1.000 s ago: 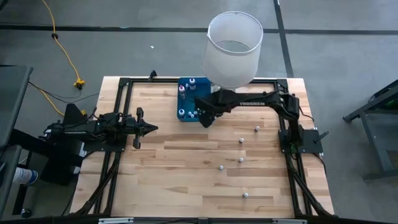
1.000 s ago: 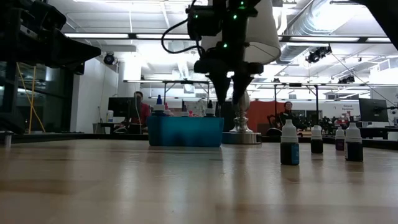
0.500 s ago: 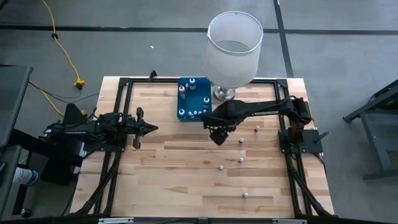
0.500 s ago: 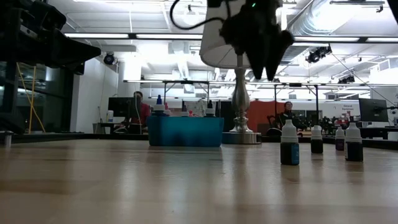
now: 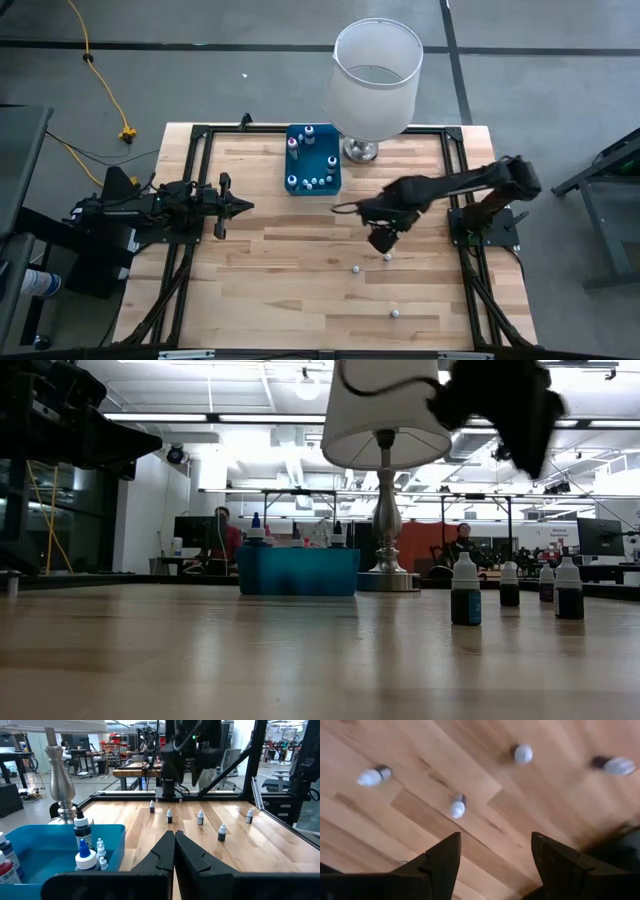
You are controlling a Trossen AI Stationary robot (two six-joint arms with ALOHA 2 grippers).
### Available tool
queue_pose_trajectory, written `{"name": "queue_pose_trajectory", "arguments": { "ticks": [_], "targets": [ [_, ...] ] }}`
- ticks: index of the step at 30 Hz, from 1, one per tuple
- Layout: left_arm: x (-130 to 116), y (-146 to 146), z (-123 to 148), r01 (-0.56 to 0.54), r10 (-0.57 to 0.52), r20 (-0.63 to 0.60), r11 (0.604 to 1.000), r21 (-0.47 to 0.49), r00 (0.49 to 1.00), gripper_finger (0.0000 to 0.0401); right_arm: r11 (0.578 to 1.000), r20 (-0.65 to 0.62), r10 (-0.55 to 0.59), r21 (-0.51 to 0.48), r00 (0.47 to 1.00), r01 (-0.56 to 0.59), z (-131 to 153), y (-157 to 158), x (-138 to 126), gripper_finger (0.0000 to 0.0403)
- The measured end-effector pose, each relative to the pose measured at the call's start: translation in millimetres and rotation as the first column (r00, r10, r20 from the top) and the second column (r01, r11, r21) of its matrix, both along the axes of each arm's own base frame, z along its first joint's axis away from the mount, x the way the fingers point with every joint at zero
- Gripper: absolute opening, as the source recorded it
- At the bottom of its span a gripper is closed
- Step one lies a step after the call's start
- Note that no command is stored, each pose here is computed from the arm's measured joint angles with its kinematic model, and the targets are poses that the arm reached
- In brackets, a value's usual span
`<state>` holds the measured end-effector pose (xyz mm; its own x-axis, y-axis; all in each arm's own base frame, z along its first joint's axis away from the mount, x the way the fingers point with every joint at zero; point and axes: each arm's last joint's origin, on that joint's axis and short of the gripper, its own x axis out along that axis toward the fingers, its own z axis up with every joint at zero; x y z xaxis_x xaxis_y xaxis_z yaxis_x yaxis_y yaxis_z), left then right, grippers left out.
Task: Pick & Place food coloring
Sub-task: Put the small red food coloring bottle into the blue bin
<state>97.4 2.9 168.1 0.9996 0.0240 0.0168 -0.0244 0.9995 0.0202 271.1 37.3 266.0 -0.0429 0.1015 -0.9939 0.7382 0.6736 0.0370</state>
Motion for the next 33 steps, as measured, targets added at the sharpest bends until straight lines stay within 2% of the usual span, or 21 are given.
{"name": "queue_pose_trajectory", "arguments": {
  "ticks": [6, 12, 15, 18, 21, 27, 33],
  "targets": [
    [0, 0, 0, 0.0, 0.0, 0.0, 1.0, 0.0, 1.0, 0.0, 0.998, 0.135, -0.021, 0.061, 0.991, 0.013, -27, 11, -41, 0.0228],
    [0, 0, 0, 0.0, 0.0, 0.0, 1.0, 0.0, 1.0, 0.0, 0.988, 0.177, 0.155, -0.024, 0.972, -0.154, -34, 8, -81, 0.0227],
    [0, 0, 0, 0.0, 0.0, 0.0, 1.0, 0.0, 1.0, 0.0, 0.957, 0.198, 0.286, -0.106, 0.938, -0.269, -36, 5, -94, 0.0225],
    [0, 0, 0, 0.0, 0.0, 0.0, 1.0, 0.0, 1.0, 0.0, 0.903, 0.164, 0.42, -0.176, 0.892, -0.393, -40, -1, -107, 0.0225],
    [0, 0, 0, 0.0, 0.0, 0.0, 1.0, 0.0, 1.0, 0.0, 0.857, 0.133, 0.498, -0.225, 0.857, -0.463, -46, -7, -118, 0.0223],
    [0, 0, 0, 0.0, 0.0, 0.0, 1.0, 0.0, 1.0, 0.0, 0.836, 0.092, 0.527, -0.236, 0.845, -0.495, -61, -23, -129, 0.0224],
    [0, 0, 0, 0.0, 0.0, 0.0, 1.0, 0.0, 1.0, 0.0, 0.898, 0.12, 0.42, -0.196, 0.9, -0.393, -62, -39, -128, 0.022]
  ]
}}
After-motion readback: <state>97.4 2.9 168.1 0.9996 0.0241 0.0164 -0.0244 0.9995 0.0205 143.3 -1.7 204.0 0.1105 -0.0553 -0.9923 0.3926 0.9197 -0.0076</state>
